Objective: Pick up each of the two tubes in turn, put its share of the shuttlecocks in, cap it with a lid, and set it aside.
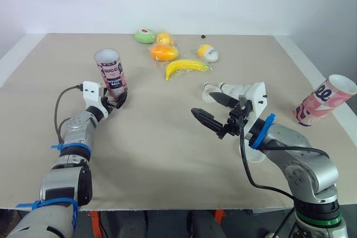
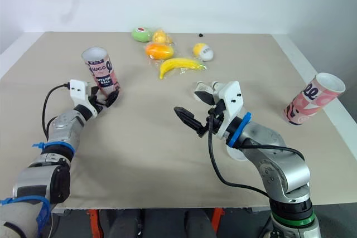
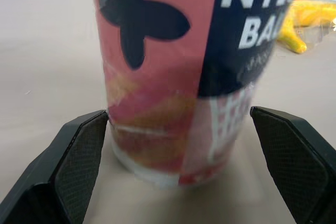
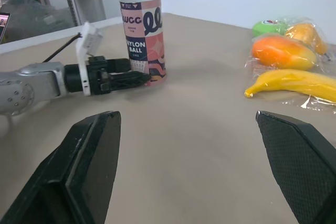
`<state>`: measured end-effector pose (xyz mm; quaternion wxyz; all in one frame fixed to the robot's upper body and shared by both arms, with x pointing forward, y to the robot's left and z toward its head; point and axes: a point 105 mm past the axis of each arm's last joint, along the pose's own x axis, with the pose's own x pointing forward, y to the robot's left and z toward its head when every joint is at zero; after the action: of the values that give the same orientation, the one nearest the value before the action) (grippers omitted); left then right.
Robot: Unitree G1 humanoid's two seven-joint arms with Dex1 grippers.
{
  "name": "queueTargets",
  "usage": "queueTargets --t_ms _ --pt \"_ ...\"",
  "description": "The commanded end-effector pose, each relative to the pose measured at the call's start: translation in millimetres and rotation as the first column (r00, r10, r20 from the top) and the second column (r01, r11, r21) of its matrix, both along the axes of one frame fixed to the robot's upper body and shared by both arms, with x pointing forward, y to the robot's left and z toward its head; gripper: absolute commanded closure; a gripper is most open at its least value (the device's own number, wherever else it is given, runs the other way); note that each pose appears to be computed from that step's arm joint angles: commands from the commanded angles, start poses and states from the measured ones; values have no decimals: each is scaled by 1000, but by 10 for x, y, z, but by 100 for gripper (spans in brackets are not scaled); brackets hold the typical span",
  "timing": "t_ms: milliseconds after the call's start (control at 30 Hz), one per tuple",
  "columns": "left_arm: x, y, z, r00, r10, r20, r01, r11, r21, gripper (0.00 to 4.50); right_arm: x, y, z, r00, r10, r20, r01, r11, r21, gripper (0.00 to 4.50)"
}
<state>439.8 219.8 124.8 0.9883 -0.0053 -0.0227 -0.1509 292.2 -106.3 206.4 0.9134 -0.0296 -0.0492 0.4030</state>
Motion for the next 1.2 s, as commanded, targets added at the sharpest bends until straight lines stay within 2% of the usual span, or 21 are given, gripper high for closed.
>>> queueTargets --t_ms 33,367,633,667,733,1033,1200 --pt "78 -16 128 999 27 17 -28 1000 13 0 -64 -20 140 998 -8 63 8 1000 3 9" --pt "196 -142 254 999 43 1 -43 999 15 0 -74 -33 142 998 -24 64 24 1000 -8 9" --pt "187 -147 218 999 47 -1 -47 999 15 0 -90 -46 146 997 -36 64 36 999 -6 9" --pt "187 -144 218 999 48 -1 -48 999 12 51 -91 -46 152 997 -35 66 35 999 -4 0" --pt "187 -133 226 999 50 0 -50 999 1 110 -84 -43 159 997 -32 66 33 999 -4 0" --pt "162 -128 225 999 30 17 -31 1000 5 110 -78 -47 162 997 -31 66 32 999 -7 0" --pt "85 -267 253 988 -156 19 153 982 114 110 88 -182 -5 990 -143 -2 143 990 -10 0"
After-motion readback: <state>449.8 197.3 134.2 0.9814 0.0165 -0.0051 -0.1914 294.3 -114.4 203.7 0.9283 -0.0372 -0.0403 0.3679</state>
